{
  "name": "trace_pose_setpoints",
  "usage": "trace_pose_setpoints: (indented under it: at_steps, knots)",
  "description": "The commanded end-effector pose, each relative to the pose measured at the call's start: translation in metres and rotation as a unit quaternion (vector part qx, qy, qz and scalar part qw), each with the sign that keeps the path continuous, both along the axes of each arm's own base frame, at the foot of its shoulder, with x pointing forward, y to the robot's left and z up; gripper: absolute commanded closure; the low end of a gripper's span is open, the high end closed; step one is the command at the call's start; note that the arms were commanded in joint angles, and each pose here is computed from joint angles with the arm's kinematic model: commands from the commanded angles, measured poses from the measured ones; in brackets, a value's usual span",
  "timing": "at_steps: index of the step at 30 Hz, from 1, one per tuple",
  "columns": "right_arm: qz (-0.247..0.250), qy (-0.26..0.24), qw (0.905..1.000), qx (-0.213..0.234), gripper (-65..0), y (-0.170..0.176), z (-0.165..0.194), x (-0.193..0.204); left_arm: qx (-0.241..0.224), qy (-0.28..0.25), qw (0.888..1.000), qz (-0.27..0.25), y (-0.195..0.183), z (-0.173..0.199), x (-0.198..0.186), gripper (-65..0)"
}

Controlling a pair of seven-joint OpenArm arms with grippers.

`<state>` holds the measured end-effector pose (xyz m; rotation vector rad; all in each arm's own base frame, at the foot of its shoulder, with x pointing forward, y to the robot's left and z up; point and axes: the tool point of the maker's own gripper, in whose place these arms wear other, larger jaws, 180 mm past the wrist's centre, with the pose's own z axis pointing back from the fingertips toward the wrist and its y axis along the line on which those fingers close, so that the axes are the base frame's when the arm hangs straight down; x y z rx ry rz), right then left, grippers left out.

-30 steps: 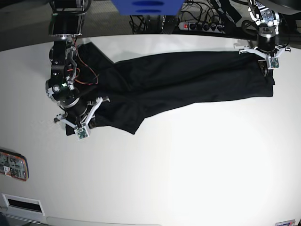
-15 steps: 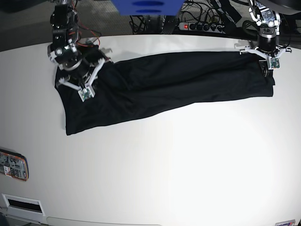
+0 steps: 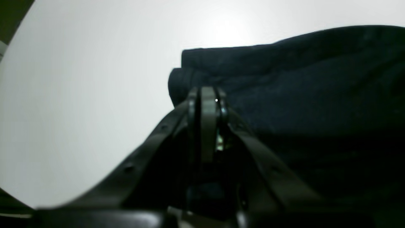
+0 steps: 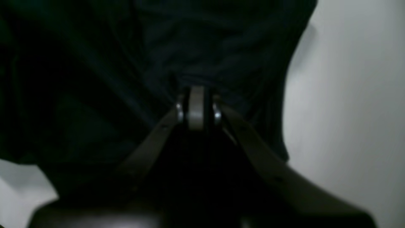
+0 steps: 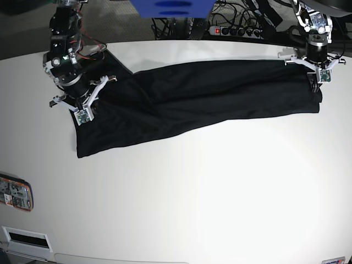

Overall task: Fold the T-shirt properly
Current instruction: 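Drag the hem corner with the right gripper toward the robot base, then pull both shirt ends apart with both grippers to straighten the strip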

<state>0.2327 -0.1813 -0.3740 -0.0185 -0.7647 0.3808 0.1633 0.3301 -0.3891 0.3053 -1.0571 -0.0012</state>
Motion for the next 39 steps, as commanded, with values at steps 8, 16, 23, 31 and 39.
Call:
trace_pose_setpoints:
  at_steps: [8,16,23,31,39]
  knots:
    - [-0.002,-0.013,0.9999,-0.002,0.0,-0.003,0.008,0.003,0.043,-0.042,0.997,0.046,0.043,0.034,-0.001,-2.1]
    - [-0.001,-0.013,0.9999,-0.002,0.0,-0.002,0.007,0.003,0.044,-0.041,0.997,0.045,0.043,0.034,-0.001,-2.1]
    - [0.002,-0.013,0.9999,0.000,0.0,0.000,0.007,0.003,0.038,-0.041,0.998,0.041,0.038,0.032,0.001,-2.6]
    - [-0.001,-0.022,0.9997,-0.003,-20.2,-0.003,0.013,0.005,0.026,-0.077,0.997,0.002,0.000,0.051,0.024,-2.1]
    - [-0.024,-0.088,0.9958,0.006,-20.5,-0.011,0.042,0.034,-0.025,-0.034,0.998,-0.037,-0.056,0.036,0.060,-2.1]
